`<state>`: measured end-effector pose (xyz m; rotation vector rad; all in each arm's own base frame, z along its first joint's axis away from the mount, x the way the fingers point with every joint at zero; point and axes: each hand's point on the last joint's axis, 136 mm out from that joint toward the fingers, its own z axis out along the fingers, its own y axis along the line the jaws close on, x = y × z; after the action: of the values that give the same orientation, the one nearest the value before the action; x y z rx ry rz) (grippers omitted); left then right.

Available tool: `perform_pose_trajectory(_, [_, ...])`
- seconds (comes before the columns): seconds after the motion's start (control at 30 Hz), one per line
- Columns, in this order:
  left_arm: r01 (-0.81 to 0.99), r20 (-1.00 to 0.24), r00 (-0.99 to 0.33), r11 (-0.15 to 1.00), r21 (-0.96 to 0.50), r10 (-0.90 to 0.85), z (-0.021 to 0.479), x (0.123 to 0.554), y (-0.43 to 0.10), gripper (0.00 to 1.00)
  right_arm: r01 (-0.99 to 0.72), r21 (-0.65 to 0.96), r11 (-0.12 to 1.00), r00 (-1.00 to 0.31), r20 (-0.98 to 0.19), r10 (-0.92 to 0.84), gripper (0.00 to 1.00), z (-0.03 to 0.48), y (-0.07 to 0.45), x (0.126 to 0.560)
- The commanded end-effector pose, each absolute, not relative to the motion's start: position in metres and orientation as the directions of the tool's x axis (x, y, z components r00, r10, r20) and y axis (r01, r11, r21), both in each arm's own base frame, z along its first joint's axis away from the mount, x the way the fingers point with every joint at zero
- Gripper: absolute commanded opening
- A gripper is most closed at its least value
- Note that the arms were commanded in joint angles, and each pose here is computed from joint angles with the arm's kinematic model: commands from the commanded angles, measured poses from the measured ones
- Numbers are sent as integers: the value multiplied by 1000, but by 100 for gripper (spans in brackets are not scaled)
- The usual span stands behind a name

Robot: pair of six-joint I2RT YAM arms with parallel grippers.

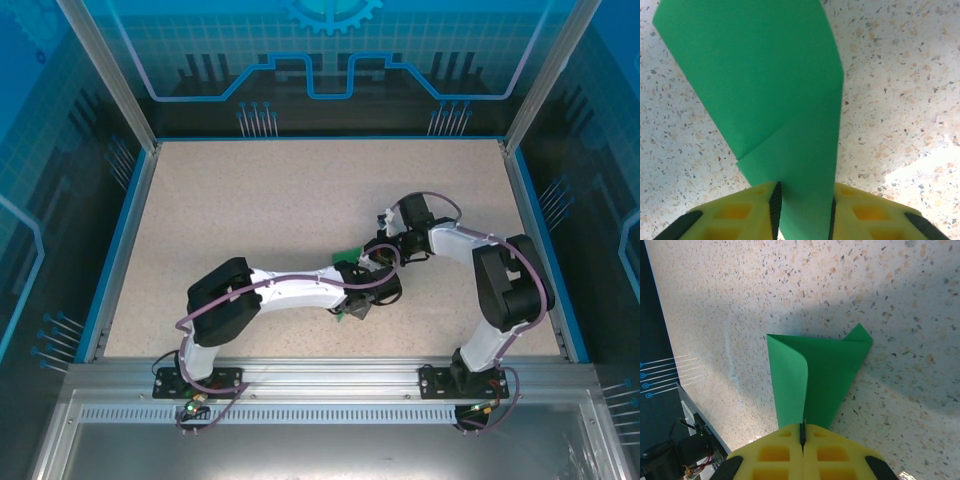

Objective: Fold a paper plane with a square sheet of paper (fold left side to right side)
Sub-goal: Fold the wing for the fifth time at the center of the table.

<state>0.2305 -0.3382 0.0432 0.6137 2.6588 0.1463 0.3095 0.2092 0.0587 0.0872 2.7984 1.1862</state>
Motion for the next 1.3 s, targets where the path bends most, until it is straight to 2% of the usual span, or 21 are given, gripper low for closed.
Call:
perform_pose_trajectory(0.0, [395,-355,-822,895,207,445,43,230,-340,26,17,719,695,-995,-54,80,0,57,216,308])
perform_pose_trajectory(0.23, [421,-327,-824,886,195,463,35,227,-347,16,22,714,699,-995,-50,82,0,53,215,308])
perform_pose_trajectory(0.57, [444,-298,-829,881,161,473,25,225,-352,10,8,719,695,-992,-83,98,0,61,210,316])
perform_pose_trajectory(0.67, [438,-305,-836,890,128,455,27,226,-350,8,-11,726,688,-983,-134,126,11,77,200,324])
perform_pose_trajectory(0.8, [438,-338,-839,898,43,426,36,229,-354,8,-61,727,684,-959,-234,163,32,110,182,330])
perform_pose_trajectory(0.87, [441,-354,-841,898,-10,409,41,230,-357,7,-64,705,706,-945,-270,184,40,120,167,329])
perform_pose_trajectory(0.93, [434,-371,-848,898,-77,378,47,233,-360,7,-51,676,735,-932,-297,209,52,125,149,326])
perform_pose_trajectory(1.03, [418,-385,-863,890,-184,326,53,236,-364,7,-21,641,768,-917,-318,240,63,124,127,316])
perform_pose_trajectory(1.17, [383,-379,-894,845,-373,238,58,239,-373,7,-16,616,788,-910,-334,243,72,115,116,303])
perform_pose_trajectory(1.27, [340,-357,-917,816,-467,177,58,243,-373,7,-25,620,784,-916,-328,230,74,106,118,295])
